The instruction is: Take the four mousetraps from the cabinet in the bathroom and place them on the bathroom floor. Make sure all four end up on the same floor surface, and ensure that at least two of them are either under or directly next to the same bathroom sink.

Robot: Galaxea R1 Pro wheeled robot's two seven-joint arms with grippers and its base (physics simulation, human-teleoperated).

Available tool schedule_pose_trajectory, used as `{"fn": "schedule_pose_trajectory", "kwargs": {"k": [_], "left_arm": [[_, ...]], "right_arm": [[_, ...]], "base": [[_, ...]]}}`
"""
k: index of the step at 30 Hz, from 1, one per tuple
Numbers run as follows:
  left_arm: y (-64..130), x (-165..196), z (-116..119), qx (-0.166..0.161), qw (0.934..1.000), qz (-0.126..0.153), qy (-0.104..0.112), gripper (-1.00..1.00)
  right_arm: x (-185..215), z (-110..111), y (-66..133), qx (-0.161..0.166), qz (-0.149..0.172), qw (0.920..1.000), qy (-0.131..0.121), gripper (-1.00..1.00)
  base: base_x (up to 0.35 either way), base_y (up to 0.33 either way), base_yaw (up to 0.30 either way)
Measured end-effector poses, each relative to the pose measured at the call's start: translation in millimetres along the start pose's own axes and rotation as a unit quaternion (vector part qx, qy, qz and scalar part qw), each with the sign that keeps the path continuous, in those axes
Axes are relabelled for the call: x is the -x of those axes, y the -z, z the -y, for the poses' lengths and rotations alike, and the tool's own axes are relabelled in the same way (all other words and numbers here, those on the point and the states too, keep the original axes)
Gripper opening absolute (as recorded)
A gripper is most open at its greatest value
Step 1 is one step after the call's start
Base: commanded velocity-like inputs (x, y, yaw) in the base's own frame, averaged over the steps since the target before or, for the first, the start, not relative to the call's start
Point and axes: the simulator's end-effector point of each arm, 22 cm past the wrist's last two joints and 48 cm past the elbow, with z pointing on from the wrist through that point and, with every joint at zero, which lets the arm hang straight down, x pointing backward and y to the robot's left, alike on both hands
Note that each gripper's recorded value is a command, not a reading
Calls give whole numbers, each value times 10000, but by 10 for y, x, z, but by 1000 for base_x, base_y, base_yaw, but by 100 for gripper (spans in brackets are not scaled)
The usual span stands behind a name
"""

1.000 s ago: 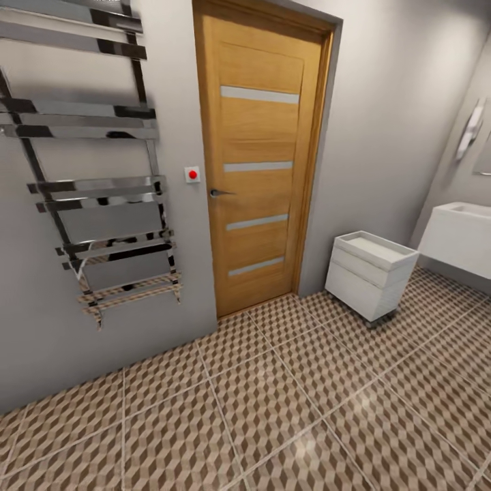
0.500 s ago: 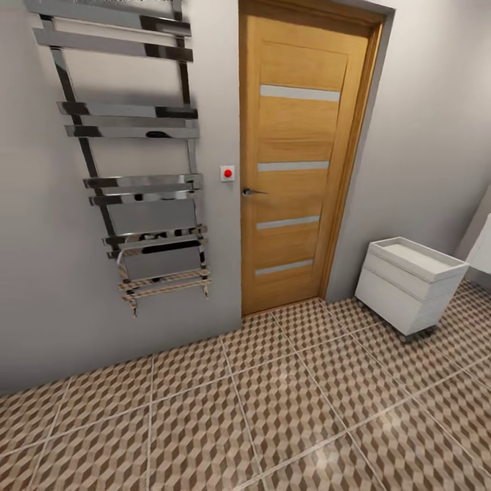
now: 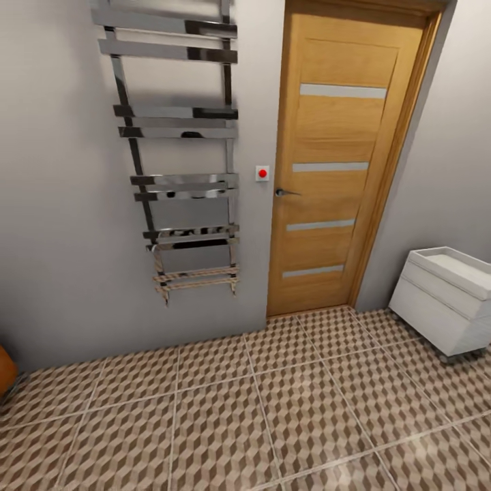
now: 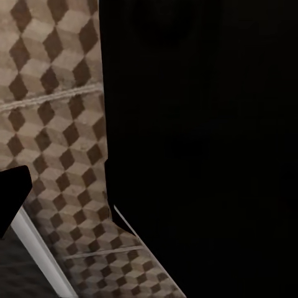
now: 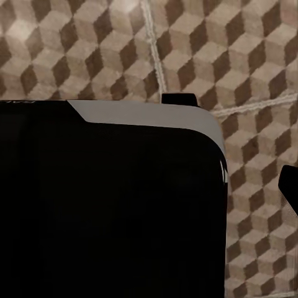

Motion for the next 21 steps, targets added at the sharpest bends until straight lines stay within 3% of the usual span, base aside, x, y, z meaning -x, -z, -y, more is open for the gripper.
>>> {"fn": "schedule_pose_trajectory", "kwargs": {"k": [21], "left_arm": [[0,-1,-2,6,10000,-3,3,100]], "right_arm": [[0,9,0,-6,0,10000,1,100]], "base": [[0,0,286]]}}
